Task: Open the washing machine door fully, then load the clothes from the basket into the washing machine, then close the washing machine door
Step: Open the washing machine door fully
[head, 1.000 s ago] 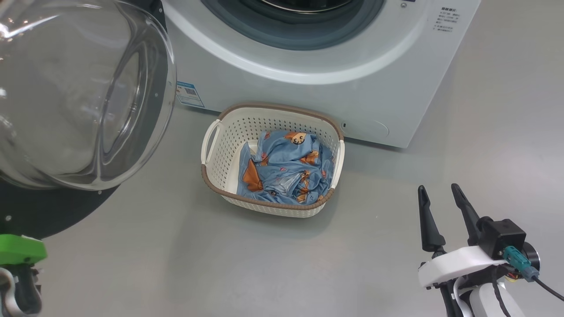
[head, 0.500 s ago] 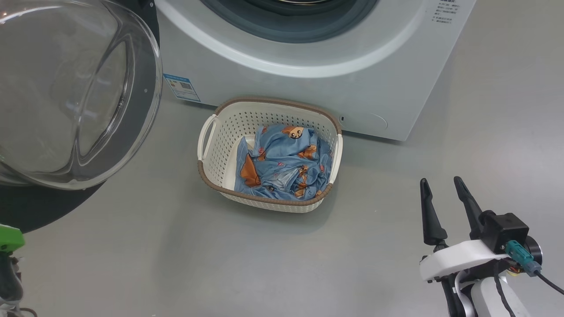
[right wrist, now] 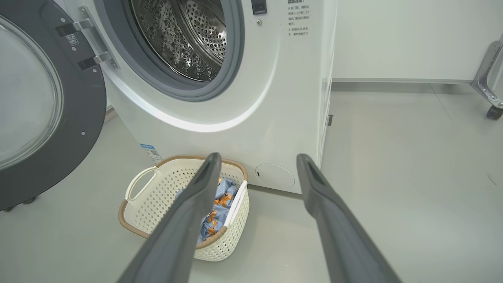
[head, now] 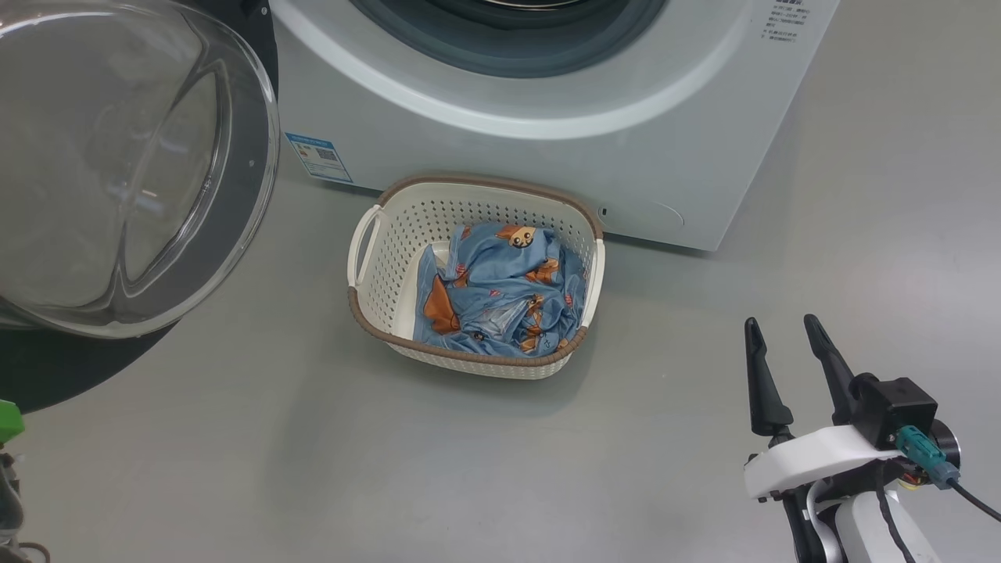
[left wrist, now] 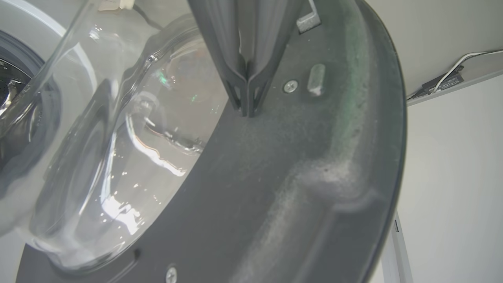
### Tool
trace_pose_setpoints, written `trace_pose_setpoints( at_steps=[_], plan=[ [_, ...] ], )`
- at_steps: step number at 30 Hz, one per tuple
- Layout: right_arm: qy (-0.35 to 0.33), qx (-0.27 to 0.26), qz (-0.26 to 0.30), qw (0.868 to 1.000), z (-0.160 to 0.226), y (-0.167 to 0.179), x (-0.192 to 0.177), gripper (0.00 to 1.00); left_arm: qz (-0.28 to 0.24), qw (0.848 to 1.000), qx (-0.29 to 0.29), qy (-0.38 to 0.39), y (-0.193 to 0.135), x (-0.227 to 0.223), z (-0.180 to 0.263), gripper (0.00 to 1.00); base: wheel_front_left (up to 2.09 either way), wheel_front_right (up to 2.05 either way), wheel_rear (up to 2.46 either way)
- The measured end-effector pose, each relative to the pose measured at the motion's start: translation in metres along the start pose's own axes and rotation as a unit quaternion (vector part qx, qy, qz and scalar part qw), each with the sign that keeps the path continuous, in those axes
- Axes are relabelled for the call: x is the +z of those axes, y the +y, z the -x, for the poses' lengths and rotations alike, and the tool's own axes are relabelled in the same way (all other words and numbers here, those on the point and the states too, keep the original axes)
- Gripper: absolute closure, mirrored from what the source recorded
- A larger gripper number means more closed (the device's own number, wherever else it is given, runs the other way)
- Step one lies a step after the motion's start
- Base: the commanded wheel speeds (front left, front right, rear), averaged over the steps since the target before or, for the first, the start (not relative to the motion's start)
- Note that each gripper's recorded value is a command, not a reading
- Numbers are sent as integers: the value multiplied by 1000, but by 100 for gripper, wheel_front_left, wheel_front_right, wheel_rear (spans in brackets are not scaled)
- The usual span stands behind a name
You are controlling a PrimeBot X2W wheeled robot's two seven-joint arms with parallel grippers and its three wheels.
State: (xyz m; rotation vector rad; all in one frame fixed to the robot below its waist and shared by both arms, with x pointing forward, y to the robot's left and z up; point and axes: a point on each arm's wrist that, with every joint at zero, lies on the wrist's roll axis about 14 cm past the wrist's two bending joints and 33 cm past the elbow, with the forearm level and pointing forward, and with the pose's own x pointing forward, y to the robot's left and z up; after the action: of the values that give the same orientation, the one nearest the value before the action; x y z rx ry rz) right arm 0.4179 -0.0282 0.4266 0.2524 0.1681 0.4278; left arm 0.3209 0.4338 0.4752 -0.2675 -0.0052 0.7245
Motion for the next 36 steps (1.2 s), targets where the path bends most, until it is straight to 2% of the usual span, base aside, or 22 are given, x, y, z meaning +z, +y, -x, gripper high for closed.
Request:
trace_pose_setpoints(
  at_steps=[6, 20, 21, 22, 23, 36],
  plan=[
    [-6, -6, 0, 1000, 2, -3, 6, 0, 1, 1000, -16, -12, -7, 7, 1, 100, 0, 0, 0],
    [-31, -9, 2, 999, 13, 1, 26, 0, -2, 992, -111, -58, -60, 29, 23, 100, 0, 0, 0],
    [-31, -10, 3, 999, 14, 1, 26, 0, -2, 991, -119, -60, -65, 30, 26, 78, 0, 0, 0],
    [-32, -10, 3, 999, 16, 1, 27, 0, 0, 990, -125, -63, -69, 31, 28, 46, 0, 0, 0],
    [-33, -10, 4, 999, 17, 1, 28, 0, 2, 989, -130, -65, -73, 32, 31, 0, 0, 0, 0],
    [-52, -28, 6, 998, 39, -5, 41, 0, 0, 981, -189, -51, -104, 14, 62, 0, 0, 0, 0]
  ],
)
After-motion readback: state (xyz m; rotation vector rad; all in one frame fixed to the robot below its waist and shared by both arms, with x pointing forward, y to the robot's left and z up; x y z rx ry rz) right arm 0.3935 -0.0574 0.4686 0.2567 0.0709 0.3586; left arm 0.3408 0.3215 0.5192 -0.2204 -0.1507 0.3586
